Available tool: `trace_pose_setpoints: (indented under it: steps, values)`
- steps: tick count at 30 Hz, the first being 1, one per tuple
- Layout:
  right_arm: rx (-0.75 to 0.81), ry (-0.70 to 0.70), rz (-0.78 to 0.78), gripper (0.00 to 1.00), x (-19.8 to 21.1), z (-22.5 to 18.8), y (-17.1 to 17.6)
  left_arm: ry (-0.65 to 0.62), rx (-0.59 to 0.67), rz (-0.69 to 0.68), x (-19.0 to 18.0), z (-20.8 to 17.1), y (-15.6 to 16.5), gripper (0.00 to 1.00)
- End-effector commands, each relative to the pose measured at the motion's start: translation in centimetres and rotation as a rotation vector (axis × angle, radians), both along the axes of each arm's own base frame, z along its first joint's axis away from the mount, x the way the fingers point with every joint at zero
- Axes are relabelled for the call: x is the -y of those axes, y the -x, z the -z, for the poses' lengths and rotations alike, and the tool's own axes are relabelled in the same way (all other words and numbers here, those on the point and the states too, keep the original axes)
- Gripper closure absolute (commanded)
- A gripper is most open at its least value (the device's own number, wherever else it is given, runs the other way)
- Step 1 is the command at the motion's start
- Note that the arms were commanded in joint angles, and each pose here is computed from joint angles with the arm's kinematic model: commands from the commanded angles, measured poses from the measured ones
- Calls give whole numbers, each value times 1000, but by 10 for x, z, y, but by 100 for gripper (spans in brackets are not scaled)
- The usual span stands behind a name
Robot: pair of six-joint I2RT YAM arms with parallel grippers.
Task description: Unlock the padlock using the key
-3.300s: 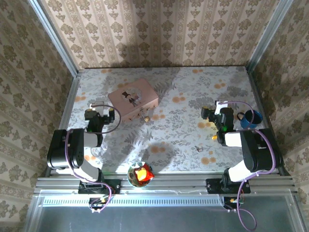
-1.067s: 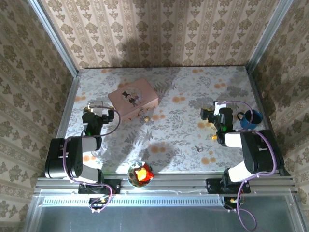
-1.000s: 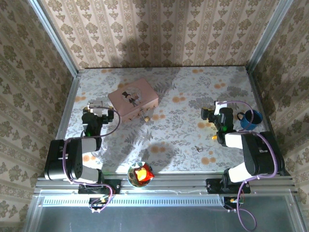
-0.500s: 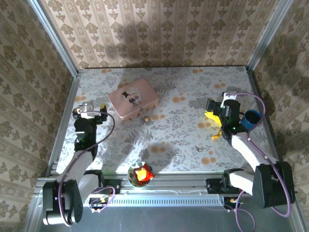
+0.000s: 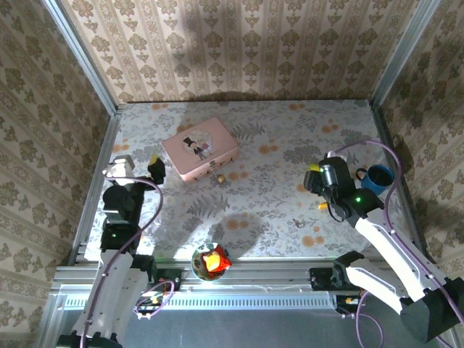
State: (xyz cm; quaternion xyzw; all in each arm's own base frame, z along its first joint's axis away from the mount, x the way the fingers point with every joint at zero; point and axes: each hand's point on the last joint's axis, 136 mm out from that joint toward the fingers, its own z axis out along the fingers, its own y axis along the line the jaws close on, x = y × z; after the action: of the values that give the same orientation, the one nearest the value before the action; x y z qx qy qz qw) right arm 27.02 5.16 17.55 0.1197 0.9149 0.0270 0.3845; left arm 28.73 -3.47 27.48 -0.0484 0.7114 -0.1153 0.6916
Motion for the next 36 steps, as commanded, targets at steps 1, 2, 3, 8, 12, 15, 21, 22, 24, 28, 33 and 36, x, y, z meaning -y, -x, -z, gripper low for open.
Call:
trace_pose_setpoints:
  steps: [1,2,3,8,12,15,21,22,24,28,33,36]
  values:
    - [-217,-13,58,43,1,31,40,53,-50,80,21,-4,2,0]
    - [-242,-18,55,44,-3,35,43,57,-56,91,26,-4,2,0]
    - [-265,-25,45,45,-7,39,47,67,-62,100,30,-4,2,0]
    - [-352,-48,-12,49,-22,58,60,121,-110,140,44,3,-6,0]
    - [-395,-64,-13,49,-24,71,68,126,-146,166,52,7,-14,0]
    - [-410,-64,-9,49,-23,76,70,122,-165,183,58,9,-18,0]
    - [-427,-95,-24,49,-31,86,69,103,-194,216,69,16,-24,0]
    - [-434,-102,-33,50,-34,89,68,99,-201,222,71,18,-25,0]
    - [-449,-109,-51,52,-40,94,66,87,-209,233,76,19,-27,0]
    - [-492,-94,-74,54,-46,105,61,62,-248,241,82,25,-31,0]
    - [-561,-99,-95,62,-54,120,62,29,-263,270,93,27,-32,0]
    - [-598,-108,-105,63,-57,128,66,24,-257,276,95,28,-32,0]
